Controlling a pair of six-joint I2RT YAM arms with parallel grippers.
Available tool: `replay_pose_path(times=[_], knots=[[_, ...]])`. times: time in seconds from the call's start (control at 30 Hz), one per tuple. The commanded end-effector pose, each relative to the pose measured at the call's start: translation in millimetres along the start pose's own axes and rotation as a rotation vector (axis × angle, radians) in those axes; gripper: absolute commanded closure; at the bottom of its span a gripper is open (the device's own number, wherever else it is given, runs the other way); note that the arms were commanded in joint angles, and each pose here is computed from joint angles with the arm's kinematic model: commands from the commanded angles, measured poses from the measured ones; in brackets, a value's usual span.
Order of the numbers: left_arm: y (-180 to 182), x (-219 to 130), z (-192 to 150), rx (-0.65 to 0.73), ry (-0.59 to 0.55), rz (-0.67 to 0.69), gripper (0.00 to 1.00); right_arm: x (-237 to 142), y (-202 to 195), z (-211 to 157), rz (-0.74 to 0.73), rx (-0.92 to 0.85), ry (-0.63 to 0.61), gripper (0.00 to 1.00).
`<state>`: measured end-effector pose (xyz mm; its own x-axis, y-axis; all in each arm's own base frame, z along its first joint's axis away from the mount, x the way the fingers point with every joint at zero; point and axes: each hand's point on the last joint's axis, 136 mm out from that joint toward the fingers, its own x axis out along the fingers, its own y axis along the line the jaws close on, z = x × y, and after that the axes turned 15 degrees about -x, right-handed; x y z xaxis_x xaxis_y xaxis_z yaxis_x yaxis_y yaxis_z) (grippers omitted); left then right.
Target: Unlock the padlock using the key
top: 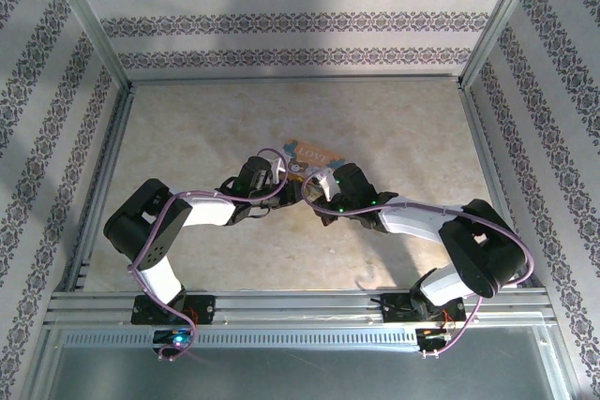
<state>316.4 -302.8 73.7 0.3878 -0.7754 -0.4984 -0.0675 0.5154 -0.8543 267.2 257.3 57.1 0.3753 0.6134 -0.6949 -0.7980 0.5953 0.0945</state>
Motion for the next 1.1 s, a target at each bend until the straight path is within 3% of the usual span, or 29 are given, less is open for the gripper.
replay_pose_path(times=[0.0,0.57,1.07], knots=[[-20.2,-4.8,-5.3,0.028,0.006,-0.053,0.75,1.4,-10.7,9.1,-0.034,-0.009,-0.016,1.00],[-18.3,-3.2,-4.9,0.025,0.007,-0.047,0.75,-1.6,-18.5,-3.5,-0.065,-0.007,0.022,1.00],[-18.0,-2.8,-5.0,0.026,0.007,-0.046,0.76,-3.6,-10.1,8.9,-0.018,-0.023,-0.030,1.00]])
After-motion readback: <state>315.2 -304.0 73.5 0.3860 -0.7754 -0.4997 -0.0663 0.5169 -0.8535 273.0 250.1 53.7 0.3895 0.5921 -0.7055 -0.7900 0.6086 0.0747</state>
